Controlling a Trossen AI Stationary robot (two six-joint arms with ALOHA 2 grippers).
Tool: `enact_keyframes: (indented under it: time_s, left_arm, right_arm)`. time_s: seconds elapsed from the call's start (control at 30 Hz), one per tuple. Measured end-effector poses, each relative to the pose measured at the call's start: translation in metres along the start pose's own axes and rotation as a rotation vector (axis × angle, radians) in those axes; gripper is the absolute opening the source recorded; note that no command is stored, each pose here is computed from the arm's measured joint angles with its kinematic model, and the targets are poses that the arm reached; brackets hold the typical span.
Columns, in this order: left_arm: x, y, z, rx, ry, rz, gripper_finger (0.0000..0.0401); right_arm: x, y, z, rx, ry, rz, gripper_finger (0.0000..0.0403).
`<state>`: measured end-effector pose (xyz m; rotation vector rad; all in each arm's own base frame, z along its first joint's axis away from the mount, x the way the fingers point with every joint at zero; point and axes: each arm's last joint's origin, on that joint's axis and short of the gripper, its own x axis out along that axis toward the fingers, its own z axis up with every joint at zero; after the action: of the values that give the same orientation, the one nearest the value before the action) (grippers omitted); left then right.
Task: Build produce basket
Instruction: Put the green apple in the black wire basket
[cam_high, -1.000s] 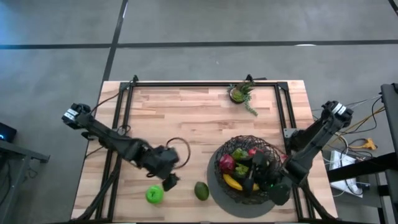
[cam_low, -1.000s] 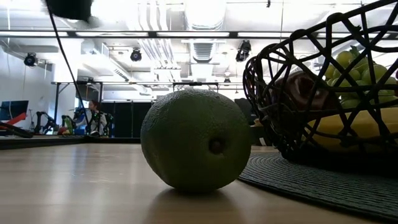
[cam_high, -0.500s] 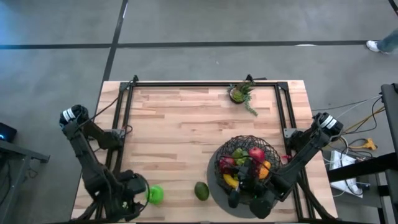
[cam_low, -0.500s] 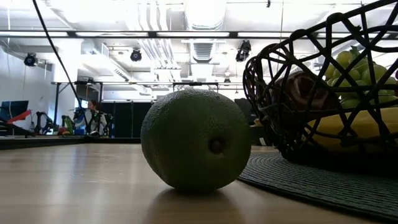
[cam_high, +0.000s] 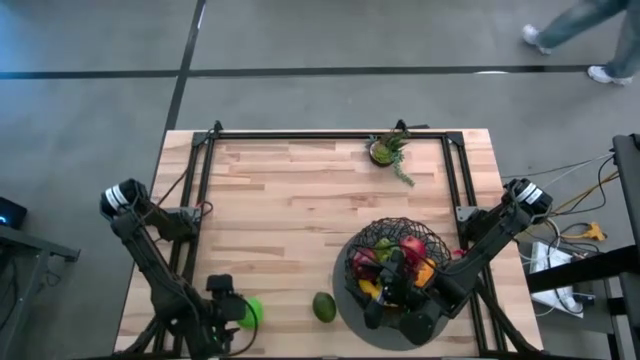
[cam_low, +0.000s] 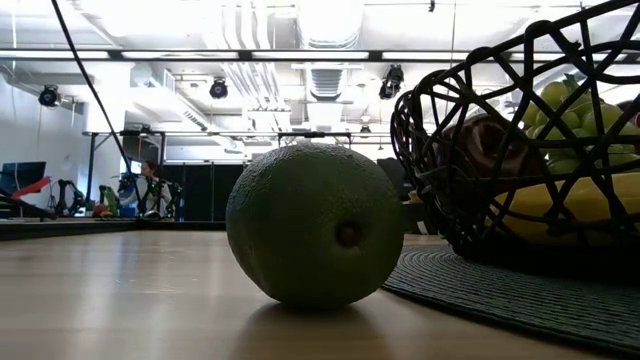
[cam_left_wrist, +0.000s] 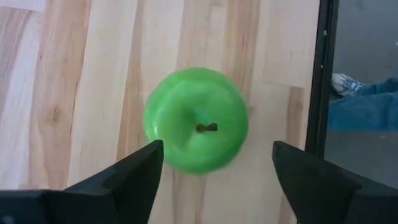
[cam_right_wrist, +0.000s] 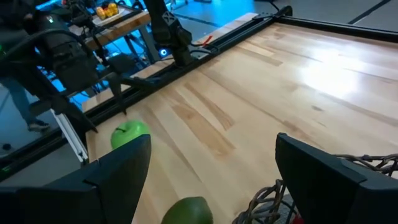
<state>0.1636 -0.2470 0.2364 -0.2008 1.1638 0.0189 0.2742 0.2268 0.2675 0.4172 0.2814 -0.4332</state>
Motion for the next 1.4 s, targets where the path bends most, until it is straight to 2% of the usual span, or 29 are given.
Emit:
enact_keyframes:
  time_s: [0.23,0.37,0.5,0.93,1.13,1.27,1.4]
  left_arm:
    - [0.005,-0.002,0.0,0.001,-0.005,0.011,0.0196]
    - [0.006,-0.006,0.003,-0.013,-0.063,-0.01,0.0144]
    - [0.009,-0.004,0.001,-0.01,-0.068,0.001,0.0109]
    - [0.025,0.001,-0.006,-0.014,-0.09,-0.012,0.0064]
    - [0.025,0.002,-0.005,-0.017,-0.09,-0.008,0.0012]
    - [0.022,-0.001,-0.003,-0.028,-0.084,-0.025,0.0005]
    - [0.009,-0.003,0.011,-0.062,-0.101,-0.056,0.0002]
  right_arm:
    - [0.0,0.0,0.0,0.0,-0.001,0.0,0.0326]
    - [0.0,0.0,0.0,0.0,-0.002,-0.001,0.0326]
    - [0.0,0.0,0.001,0.0,-0.003,-0.001,0.0327]
    - [0.0,0.0,0.0,-0.008,-0.002,0.0,0.0327]
    - [-0.003,0.0,0.003,-0.032,0.011,0.004,0.0327]
    - [-0.017,0.001,0.019,-0.063,0.063,0.023,0.0327]
    - [-0.043,0.002,0.042,-0.129,0.113,0.033,0.0327]
